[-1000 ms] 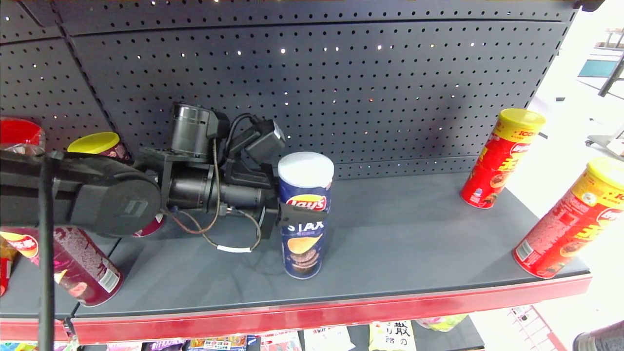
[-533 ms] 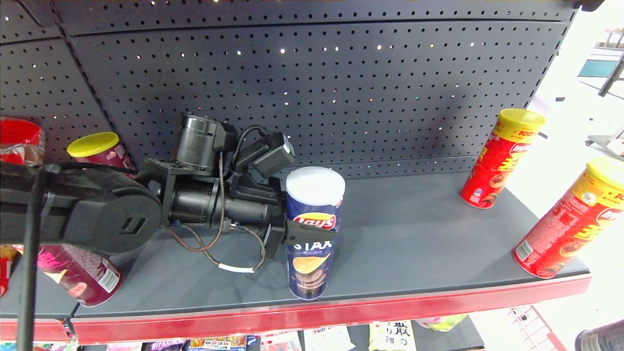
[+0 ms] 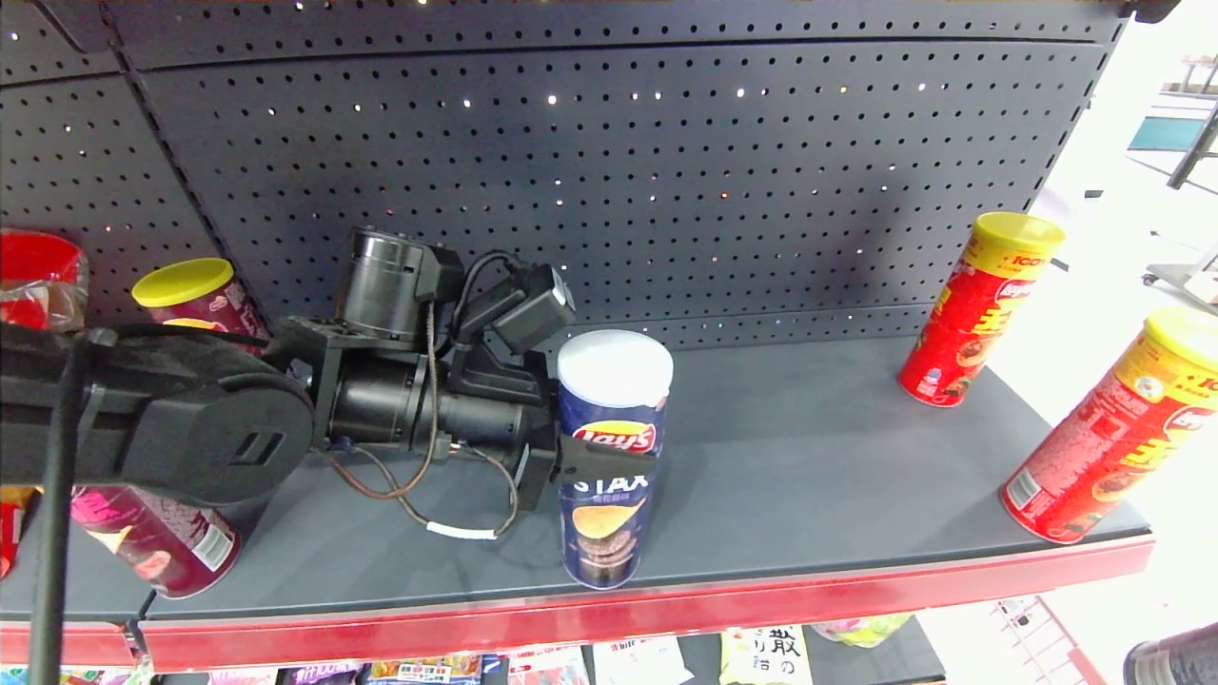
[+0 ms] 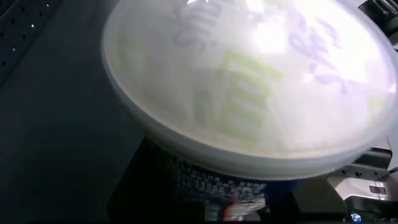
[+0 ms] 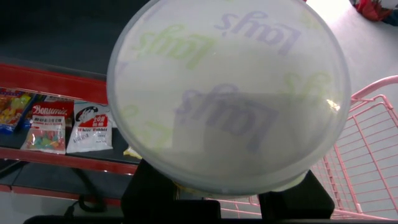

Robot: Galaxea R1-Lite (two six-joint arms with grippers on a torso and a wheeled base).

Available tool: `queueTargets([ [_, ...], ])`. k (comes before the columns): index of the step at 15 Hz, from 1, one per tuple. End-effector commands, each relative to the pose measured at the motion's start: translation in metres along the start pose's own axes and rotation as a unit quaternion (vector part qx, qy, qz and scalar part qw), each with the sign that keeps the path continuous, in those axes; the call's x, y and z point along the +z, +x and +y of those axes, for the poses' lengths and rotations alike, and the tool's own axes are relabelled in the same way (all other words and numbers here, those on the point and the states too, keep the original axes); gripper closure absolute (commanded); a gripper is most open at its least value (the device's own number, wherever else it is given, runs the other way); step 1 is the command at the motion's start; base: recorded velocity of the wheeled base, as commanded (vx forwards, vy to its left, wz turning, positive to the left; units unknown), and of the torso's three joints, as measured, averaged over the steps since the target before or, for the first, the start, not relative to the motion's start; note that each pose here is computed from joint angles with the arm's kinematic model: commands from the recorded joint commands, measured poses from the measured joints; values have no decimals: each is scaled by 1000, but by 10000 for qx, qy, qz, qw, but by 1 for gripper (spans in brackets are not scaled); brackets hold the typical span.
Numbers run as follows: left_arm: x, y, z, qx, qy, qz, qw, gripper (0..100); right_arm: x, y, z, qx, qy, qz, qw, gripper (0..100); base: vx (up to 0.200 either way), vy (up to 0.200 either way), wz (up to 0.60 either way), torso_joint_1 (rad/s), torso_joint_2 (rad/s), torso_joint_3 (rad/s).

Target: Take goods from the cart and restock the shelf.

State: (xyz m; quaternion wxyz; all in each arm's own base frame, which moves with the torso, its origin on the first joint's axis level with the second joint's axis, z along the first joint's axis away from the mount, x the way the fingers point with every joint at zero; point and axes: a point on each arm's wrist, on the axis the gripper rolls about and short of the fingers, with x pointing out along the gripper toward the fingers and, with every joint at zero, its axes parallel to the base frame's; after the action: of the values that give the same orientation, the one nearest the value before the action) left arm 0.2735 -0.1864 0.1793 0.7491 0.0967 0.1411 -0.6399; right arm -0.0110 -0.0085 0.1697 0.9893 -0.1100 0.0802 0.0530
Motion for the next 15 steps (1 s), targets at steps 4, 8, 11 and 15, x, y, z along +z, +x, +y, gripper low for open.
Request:
queueTargets([
  [4,-5,0,-1,1,-56,62,10000,0,2,0,0,-2,3,-17,10000,100,0,0,0,0,0,0],
  [8,-4,-12,-11,53,-49,38,10000,0,2,0,0,13,1,-20,10000,100,0,0,0,0,0,0],
  [11,-7,-47,-24,369,-152,-26,9992,0,2,1,0,70,-14,0,10000,100,0,0,0,0,0,0],
  [15,-1,-95,-51,932,-352,-330,9945,0,21,12,0,415,-84,149,9990,100,0,0,0,0,0,0],
])
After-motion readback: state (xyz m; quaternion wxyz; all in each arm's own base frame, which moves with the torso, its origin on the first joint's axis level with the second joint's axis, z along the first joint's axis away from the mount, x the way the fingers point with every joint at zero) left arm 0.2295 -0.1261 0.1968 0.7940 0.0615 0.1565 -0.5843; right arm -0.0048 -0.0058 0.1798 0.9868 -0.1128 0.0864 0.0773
